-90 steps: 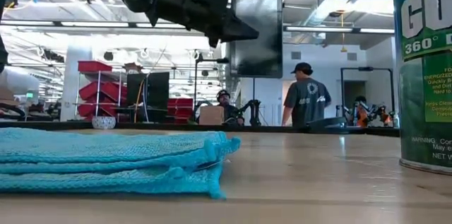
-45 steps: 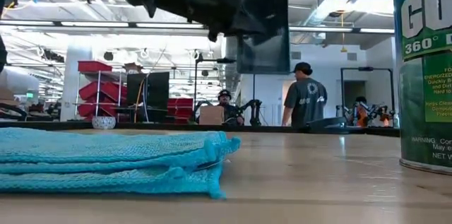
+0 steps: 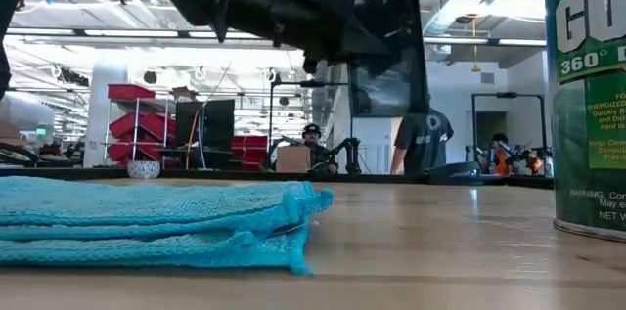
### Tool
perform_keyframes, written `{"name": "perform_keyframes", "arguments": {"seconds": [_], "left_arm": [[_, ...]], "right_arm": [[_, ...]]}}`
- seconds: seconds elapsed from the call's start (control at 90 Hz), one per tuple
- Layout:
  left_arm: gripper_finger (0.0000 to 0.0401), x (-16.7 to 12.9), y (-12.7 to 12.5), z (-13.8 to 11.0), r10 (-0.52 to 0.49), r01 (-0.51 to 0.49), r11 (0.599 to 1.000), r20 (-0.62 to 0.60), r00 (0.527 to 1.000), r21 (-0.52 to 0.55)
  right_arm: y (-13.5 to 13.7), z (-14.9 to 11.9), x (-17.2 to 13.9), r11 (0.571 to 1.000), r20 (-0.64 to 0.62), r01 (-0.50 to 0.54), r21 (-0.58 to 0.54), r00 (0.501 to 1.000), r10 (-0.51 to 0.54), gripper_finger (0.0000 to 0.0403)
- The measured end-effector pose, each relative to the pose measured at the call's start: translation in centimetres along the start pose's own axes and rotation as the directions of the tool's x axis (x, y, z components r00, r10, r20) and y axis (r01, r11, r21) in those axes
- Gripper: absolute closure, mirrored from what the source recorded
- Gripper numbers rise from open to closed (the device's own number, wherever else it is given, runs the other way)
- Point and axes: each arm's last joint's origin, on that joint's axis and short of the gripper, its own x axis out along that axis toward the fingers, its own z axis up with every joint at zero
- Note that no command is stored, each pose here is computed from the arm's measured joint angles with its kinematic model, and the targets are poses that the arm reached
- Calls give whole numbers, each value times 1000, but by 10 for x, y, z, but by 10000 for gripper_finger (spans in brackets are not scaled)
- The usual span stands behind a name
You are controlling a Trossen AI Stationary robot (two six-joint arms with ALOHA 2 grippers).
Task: Apply microfiber cloth
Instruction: Spray the front of the blue tablet with the spray bottle
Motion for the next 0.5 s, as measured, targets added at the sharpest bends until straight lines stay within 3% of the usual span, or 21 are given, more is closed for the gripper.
{"name": "perform_keyframes", "arguments": {"seconds": [0.178, 0.5], "left_arm": [[400, 1, -11, 2, -11, 11, 1000, -3, 1000, 1], [400, -2, -23, -5, 80, -81, 997, -59, 995, -3]], "right_arm": [[-2, 4, 3, 1000, -38, -6, 17, 999, 6, 403], [2, 8, 9, 1000, -68, -23, 18, 997, 24, 403]]}}
